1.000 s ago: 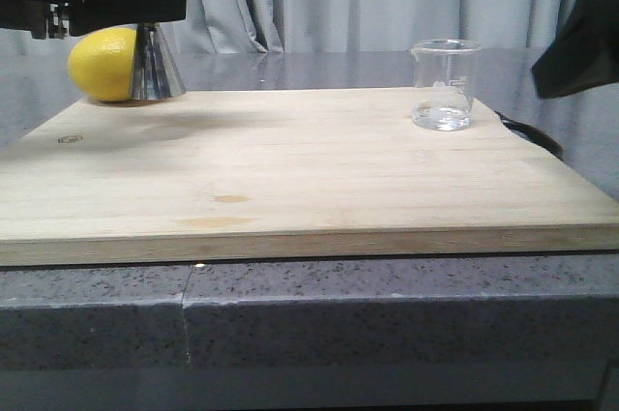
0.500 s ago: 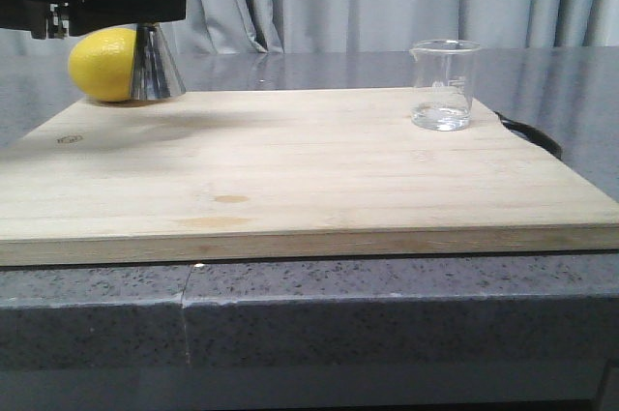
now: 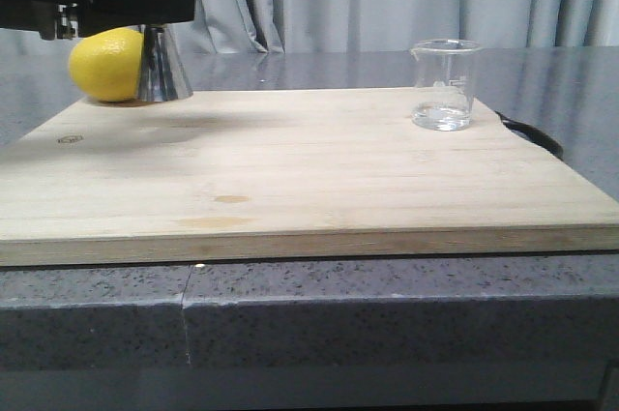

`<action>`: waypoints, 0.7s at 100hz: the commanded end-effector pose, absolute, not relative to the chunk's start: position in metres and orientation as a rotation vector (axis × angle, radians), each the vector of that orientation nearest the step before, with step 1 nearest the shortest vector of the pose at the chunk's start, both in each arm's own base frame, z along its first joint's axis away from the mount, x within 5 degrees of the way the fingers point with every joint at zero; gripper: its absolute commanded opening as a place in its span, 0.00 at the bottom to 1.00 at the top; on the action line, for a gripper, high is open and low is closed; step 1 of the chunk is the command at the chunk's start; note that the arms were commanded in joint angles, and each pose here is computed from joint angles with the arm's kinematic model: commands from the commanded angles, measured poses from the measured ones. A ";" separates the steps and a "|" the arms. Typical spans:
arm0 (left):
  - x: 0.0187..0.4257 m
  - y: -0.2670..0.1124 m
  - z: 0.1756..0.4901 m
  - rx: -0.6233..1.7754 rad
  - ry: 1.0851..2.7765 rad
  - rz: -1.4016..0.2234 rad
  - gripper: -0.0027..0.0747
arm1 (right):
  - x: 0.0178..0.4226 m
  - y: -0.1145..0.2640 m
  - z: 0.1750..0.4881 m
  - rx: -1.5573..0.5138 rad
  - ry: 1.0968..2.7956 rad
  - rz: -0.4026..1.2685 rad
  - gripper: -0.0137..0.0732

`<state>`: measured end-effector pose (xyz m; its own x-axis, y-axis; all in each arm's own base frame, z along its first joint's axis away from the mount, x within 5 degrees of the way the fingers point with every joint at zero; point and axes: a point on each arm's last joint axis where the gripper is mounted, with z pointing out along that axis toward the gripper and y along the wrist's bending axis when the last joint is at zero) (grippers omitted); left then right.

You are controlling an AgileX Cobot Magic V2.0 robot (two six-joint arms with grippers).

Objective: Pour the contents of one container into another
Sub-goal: 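Lower the filled jigger onto the board with the left gripper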

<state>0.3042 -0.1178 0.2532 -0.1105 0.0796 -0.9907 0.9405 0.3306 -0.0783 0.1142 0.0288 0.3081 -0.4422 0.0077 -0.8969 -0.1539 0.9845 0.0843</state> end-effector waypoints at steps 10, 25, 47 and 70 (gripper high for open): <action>0.294 -0.139 0.288 0.968 1.301 -1.075 0.30 | 0.116 0.030 0.322 -0.128 1.933 0.191 0.88; 0.293 -0.150 0.292 0.999 1.275 -1.085 0.30 | 0.116 0.030 0.322 -0.128 1.931 0.191 0.88; 0.299 -0.160 0.292 1.018 1.264 -1.097 0.30 | 0.116 0.030 0.322 -0.129 1.931 0.190 0.88; 0.309 -0.162 0.274 1.003 1.321 -1.109 0.30 | 0.116 0.030 0.322 -0.133 1.927 0.185 0.88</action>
<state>0.3090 -0.1587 0.2487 -0.0950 0.0892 -0.9915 0.9743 0.2125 -0.0743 0.1142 0.0287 0.3081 -0.4412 0.0056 -0.8974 -0.1535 0.9848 0.0816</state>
